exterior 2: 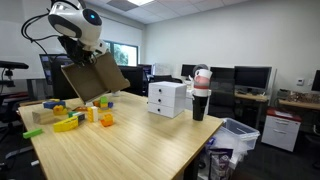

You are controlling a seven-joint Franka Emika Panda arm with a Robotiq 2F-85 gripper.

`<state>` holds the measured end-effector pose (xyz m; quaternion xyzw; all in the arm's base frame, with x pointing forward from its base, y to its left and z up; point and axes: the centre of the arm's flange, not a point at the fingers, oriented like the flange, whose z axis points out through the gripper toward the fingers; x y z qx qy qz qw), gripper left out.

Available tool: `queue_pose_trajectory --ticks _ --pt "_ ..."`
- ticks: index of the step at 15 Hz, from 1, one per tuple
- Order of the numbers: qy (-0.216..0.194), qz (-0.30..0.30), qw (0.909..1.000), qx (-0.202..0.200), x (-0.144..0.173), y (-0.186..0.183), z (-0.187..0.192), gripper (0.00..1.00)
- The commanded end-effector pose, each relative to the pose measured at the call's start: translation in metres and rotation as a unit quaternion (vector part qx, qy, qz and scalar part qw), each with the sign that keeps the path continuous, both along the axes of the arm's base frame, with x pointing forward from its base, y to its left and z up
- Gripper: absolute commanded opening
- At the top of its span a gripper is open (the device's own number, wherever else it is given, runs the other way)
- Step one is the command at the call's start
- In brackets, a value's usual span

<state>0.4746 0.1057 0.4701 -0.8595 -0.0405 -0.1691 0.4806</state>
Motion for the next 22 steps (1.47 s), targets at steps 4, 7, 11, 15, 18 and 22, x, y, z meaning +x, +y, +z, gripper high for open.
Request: queue_pose_trajectory --ticks 4,7,11,15,18,22 --pt "0.040 -0.010 0.9919 -0.121 -0.001 0.022 -0.002 0.04" --pt "0.053 -0.013 0.9860 -0.158 -0.001 0.029 0.003 0.04" --pt "0.082 -0.008 0.9700 -0.229 -0.005 0.030 -0.007 0.04" --pt "0.126 -0.010 0.9395 -0.319 -0.010 0.026 -0.022 0.04" --pt "0.152 -0.013 0.9081 -0.390 -0.012 0.030 -0.026 0.04" --pt "0.169 -0.010 0.8972 -0.408 -0.013 0.041 -0.023 0.04"
